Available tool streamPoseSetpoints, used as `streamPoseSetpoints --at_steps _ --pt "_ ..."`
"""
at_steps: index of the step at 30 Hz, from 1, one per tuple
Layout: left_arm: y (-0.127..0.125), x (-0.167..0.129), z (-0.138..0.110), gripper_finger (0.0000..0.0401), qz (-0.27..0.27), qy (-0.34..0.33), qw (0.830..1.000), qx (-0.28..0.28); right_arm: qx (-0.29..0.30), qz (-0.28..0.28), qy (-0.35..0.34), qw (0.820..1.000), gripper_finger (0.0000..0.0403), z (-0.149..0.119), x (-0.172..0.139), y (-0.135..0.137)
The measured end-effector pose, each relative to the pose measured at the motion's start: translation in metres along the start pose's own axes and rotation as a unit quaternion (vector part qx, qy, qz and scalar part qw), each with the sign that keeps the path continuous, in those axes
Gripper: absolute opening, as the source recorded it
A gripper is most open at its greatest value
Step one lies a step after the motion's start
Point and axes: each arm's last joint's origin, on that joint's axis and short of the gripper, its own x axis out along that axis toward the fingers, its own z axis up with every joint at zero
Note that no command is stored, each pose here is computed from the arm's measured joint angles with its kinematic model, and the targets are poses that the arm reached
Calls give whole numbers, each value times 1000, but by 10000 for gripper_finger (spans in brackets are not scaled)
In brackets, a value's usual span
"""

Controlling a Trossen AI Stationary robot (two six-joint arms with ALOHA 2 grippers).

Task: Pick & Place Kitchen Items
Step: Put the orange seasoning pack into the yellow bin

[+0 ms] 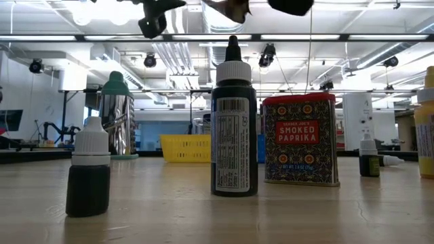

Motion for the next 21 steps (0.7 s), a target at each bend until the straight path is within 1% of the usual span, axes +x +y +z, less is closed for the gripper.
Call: streamPoseSetpoints --at_steps 2,5,9,13,15,21 --pt "-5 -2 12 168 4 19 1000 -10 -17 12 -7 1000 8 0 -4 5" --pt "-8 -3 26 167 18 41 999 -31 -39 12 -16 999 8 1 -11 9" --pt "-4 9 37 167 28 70 994 -73 -63 11 -29 998 8 2 -21 12" --pt "8 35 36 167 -20 132 980 -146 -88 9 -34 996 8 3 -24 13" --pt "14 45 36 167 -36 151 976 -155 -85 9 -35 996 8 3 -24 13" --pt "26 60 38 167 -37 160 975 -148 -74 8 -41 996 8 4 -29 14"
